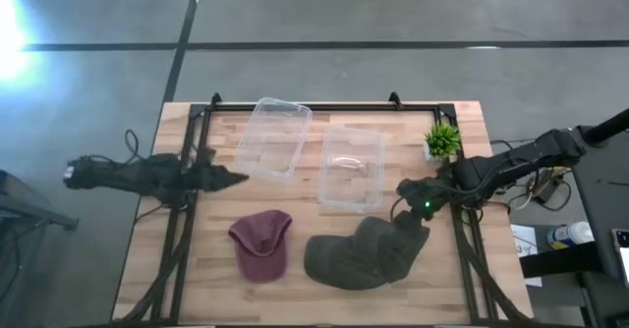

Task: Pick & Place hat
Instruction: Put the red cap into the left transparent bin

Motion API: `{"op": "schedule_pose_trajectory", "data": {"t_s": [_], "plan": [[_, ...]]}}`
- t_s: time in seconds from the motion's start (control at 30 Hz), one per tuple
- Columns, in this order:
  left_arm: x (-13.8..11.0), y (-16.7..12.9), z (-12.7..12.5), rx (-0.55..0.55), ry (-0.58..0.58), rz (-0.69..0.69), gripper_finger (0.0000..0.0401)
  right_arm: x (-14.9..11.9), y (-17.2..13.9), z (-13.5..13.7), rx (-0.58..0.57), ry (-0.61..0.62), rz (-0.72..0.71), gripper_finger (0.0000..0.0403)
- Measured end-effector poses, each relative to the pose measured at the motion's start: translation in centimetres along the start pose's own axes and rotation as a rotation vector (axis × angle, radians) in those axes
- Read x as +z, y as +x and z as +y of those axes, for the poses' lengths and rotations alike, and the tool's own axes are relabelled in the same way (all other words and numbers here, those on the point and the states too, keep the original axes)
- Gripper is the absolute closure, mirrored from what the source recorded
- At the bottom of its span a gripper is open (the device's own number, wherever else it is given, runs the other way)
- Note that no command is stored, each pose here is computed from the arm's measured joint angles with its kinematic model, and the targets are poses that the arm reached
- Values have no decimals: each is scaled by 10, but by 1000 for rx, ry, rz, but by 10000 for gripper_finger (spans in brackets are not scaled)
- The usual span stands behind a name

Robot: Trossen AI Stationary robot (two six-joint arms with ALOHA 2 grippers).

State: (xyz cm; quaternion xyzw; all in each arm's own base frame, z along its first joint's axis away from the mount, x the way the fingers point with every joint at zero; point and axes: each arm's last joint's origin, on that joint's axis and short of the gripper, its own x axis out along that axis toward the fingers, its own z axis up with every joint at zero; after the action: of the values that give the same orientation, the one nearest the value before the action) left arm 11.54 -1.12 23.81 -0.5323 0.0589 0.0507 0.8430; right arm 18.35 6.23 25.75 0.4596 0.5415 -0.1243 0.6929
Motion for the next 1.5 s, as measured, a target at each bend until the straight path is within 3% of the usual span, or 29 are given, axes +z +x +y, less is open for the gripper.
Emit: {"op": "schedule_pose_trajectory", "data": {"t_s": [0.13, 0.33, 0.47, 0.57, 0.67, 0.83, 1.0, 1.13, 1.2, 1.37, 1.5], "plan": [[-14, 22, -34, 137, 124, 272, 233, -2, 14, 14, 83, 3, 4, 174], [-73, 46, -68, 340, 327, 648, 242, -3, 38, 41, 156, -11, -153, 174], [-115, 51, -79, 452, 364, 770, 243, 7, 68, 59, 242, 6, -202, 174], [-141, 48, -72, 591, 399, 829, 243, 14, 93, 72, 297, 23, -227, 174], [-156, 46, -79, 579, 365, 828, 243, 22, 114, 88, 306, 69, -259, 174], [-174, 33, -71, 615, 410, 849, 243, 35, 141, 119, 285, 95, -282, 174], [-175, 28, -45, 665, 465, 634, 243, 54, 172, 148, 272, 160, -332, 174], [-177, 30, -31, 605, 458, 545, 243, 76, 194, 165, 259, 185, -385, 174], [-180, 31, -23, 567, 451, 552, 243, 88, 203, 172, 258, 199, -403, 174], [-183, 30, -4, 545, 421, 556, 243, 102, 224, 177, 130, 211, -389, 174], [-183, 30, -1, 533, 446, 540, 243, 109, 232, 184, 129, 197, -395, 174]]}}
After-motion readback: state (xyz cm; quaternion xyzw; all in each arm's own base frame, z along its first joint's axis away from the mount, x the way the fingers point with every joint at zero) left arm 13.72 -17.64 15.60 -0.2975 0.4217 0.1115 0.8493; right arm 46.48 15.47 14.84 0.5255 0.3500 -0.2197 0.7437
